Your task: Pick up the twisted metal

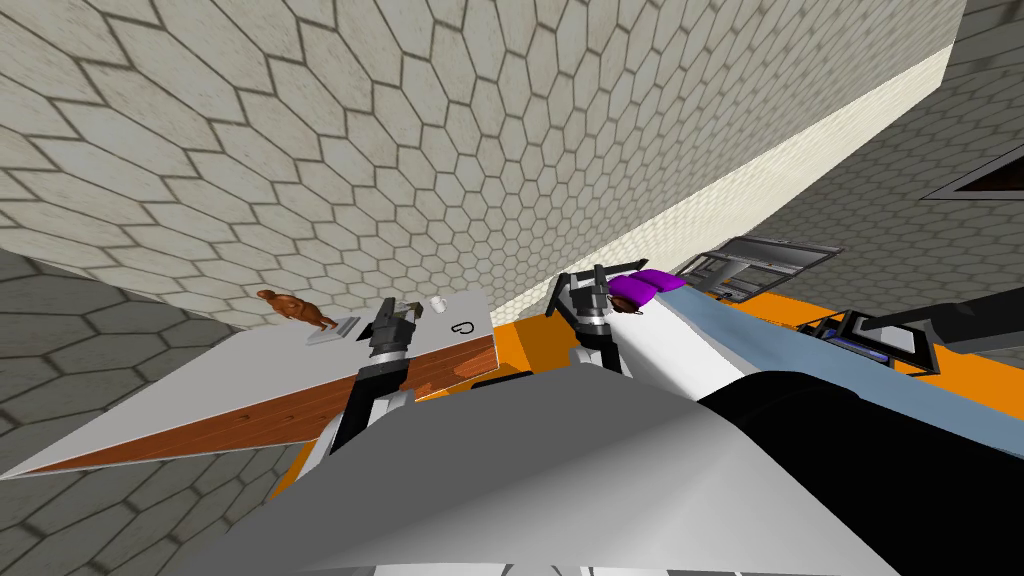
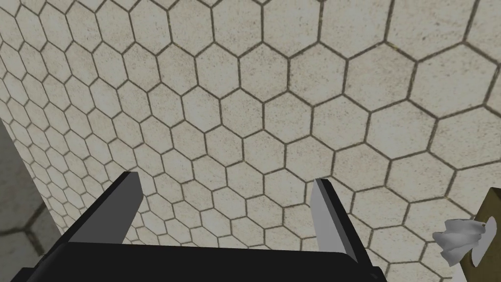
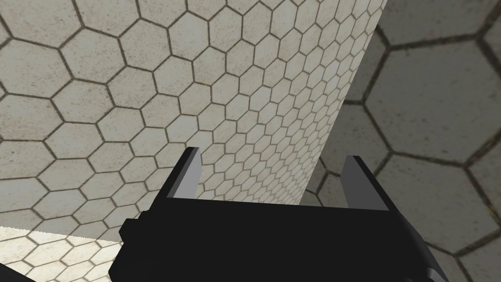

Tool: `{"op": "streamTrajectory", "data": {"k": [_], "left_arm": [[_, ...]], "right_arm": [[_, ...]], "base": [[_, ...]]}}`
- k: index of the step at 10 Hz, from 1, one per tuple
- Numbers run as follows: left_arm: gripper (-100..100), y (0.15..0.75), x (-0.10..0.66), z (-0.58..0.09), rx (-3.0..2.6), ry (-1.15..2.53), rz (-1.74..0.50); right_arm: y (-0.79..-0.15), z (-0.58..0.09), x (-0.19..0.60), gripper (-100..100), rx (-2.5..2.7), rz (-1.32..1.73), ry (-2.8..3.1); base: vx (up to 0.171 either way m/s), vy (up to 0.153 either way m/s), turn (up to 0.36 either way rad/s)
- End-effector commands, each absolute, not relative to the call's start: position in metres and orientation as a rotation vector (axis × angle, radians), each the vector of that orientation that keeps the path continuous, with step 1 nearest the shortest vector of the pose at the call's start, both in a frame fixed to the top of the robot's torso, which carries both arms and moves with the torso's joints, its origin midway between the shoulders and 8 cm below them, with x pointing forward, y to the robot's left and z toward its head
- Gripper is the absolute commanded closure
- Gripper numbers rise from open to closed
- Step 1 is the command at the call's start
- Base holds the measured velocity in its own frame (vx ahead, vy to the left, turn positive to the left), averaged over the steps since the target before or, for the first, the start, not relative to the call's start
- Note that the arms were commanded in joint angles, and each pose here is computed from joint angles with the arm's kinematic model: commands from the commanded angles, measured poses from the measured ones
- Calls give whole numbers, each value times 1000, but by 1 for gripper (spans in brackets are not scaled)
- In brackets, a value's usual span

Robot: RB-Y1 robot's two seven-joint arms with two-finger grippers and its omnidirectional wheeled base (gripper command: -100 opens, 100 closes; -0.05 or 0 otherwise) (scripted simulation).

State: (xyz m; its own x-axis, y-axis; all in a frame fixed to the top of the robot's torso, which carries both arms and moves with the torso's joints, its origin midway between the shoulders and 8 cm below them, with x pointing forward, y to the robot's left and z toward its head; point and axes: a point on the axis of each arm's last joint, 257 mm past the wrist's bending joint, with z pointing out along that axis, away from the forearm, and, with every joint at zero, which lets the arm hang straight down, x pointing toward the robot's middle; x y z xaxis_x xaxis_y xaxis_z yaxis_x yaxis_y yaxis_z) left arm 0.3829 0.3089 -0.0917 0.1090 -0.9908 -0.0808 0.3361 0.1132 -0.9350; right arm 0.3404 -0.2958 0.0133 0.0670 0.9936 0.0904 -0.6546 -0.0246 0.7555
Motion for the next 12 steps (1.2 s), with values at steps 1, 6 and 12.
{"op": "streamTrajectory", "data": {"k": [1,6,12], "left_arm": [[-100,310,389,-107,-958,981,-1193],[-100,319,398,-142,-1045,1070,-1138],[-100,333,404,-194,-1183,1178,-1047]], "right_arm": [[-296,13,340,0,756,1440,579],[-296,13,340,0,756,1440,579],[-296,13,340,0,756,1440,579]], "base": [[-9,-34,22],[-5,-25,12],[-1,-28,15]]}}
